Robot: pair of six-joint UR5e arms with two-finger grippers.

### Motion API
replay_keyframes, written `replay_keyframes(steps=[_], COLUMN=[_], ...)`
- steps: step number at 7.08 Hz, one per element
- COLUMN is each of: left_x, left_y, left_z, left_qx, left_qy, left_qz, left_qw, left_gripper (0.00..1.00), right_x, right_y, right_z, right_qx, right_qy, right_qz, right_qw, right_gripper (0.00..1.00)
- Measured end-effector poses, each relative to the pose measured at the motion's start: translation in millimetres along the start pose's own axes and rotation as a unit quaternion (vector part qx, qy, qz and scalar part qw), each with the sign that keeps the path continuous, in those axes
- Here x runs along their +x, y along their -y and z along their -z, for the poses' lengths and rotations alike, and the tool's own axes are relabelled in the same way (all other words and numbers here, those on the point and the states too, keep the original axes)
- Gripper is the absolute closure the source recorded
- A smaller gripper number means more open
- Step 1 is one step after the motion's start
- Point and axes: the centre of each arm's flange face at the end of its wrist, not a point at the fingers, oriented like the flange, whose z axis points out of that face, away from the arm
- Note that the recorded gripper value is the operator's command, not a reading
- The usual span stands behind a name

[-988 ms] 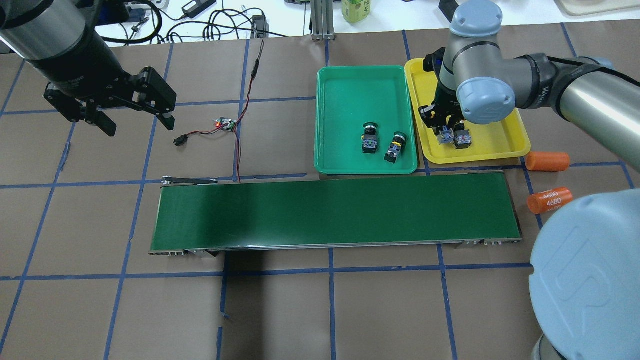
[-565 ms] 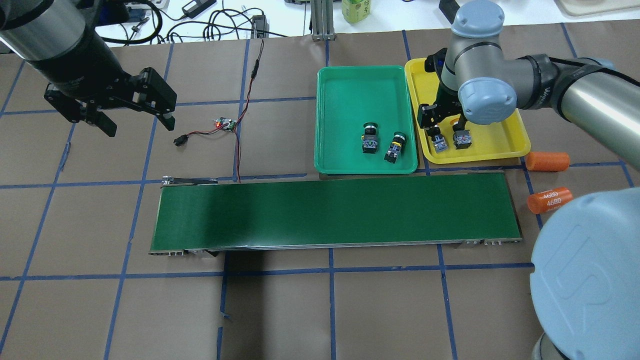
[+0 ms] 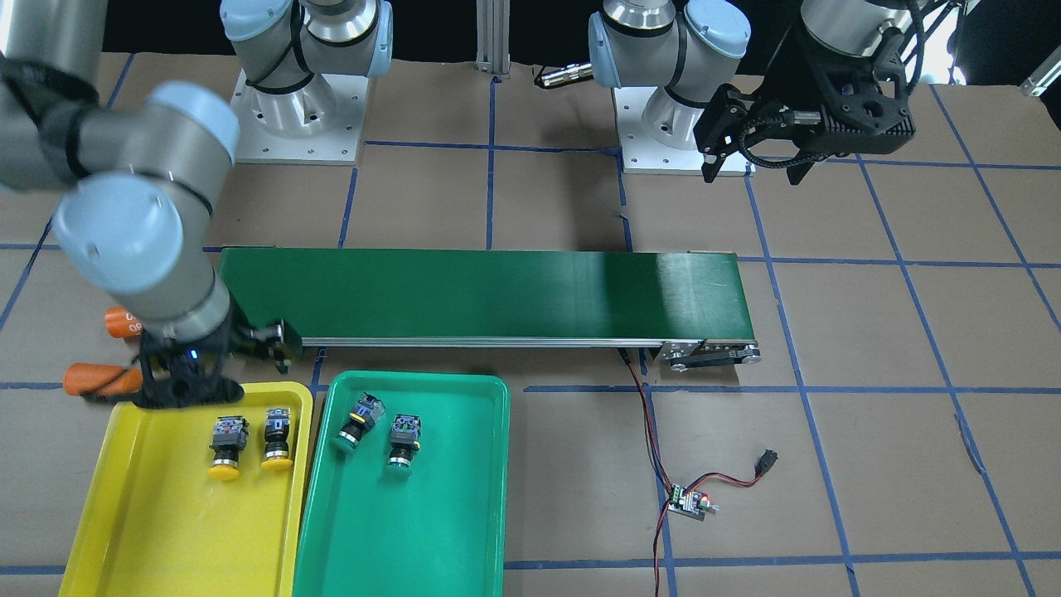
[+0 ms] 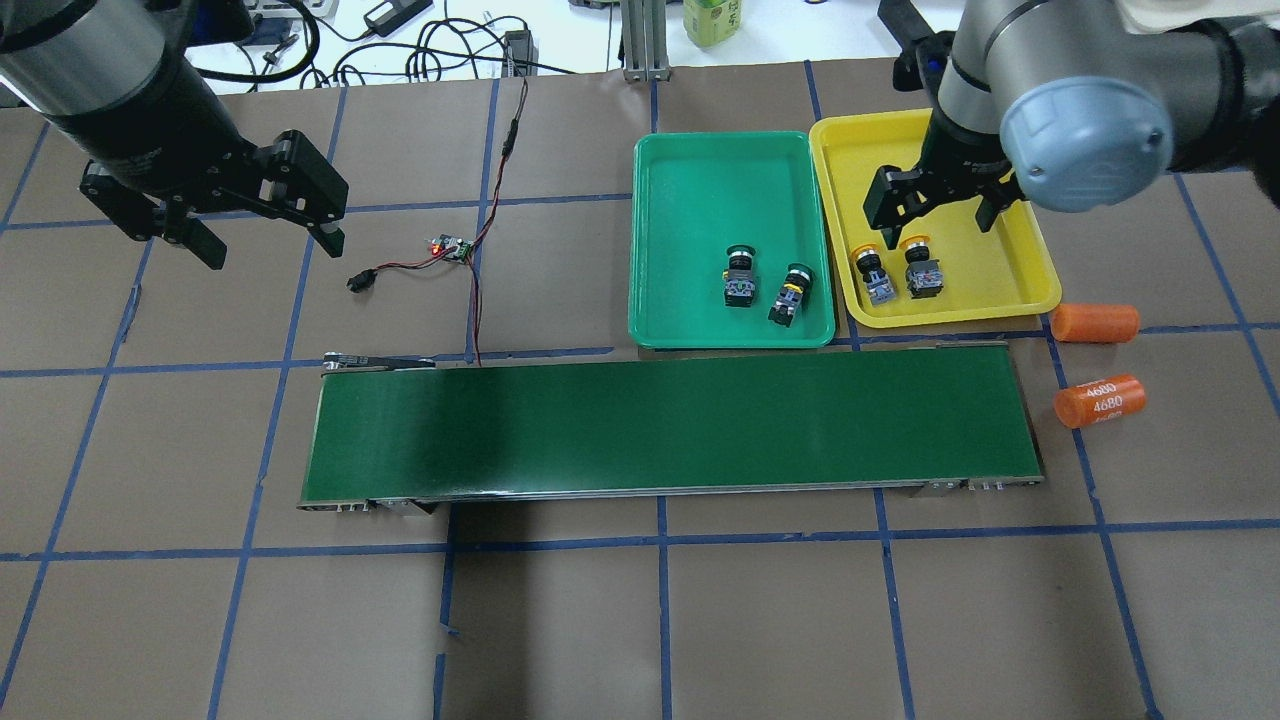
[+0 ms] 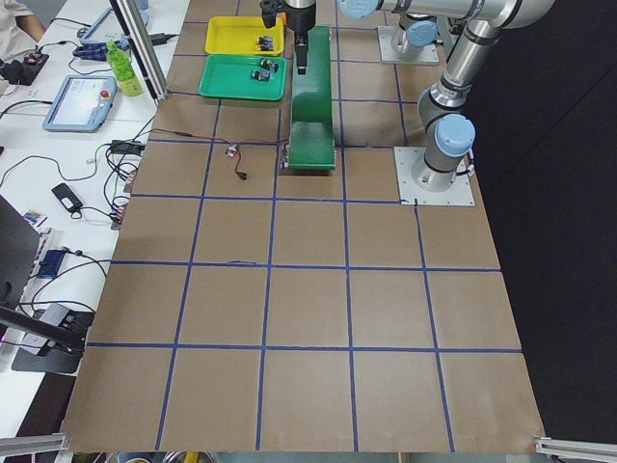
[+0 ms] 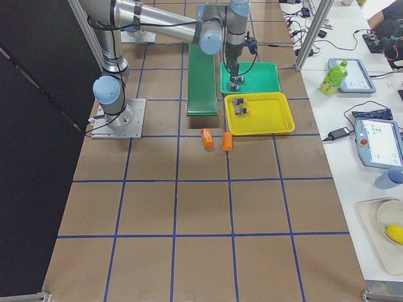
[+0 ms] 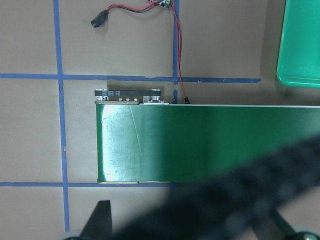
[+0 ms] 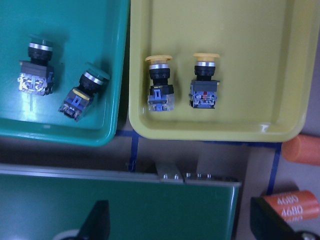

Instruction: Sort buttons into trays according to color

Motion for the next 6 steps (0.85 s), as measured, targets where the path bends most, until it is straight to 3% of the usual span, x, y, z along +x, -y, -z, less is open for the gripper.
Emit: replay_keyframes(steps=[1,3,4,6], left_x=[-2,-4,-4,-4], left_y=[3,9,10,11], left_z=[7,15,15,13], left_qx=[0.005,0.008,0.008,0.008], left_qy=[0.007,0.01,0.011,0.011], left_qz=[0.001,0.002,0.003,0.003], left_qw=[1.0,0.9999,0.9999,0.9999], left_gripper=[0.0,0.0,0.0,0.0], right_x=[-5,-17,-20,-21], right_y=[-33,-95,-116,-120], right_z=[33,88,97,86], right_qx=[-0.014,-0.013,-0.021,-0.042], right_qy=[0.008,0.036,0.045,0.053], right_qz=[-0.011,-0.059,-0.07,-0.076], right_qw=[0.9998,0.9975,0.9963,0.9948], right_gripper=[0.0,0.0,0.0,0.0])
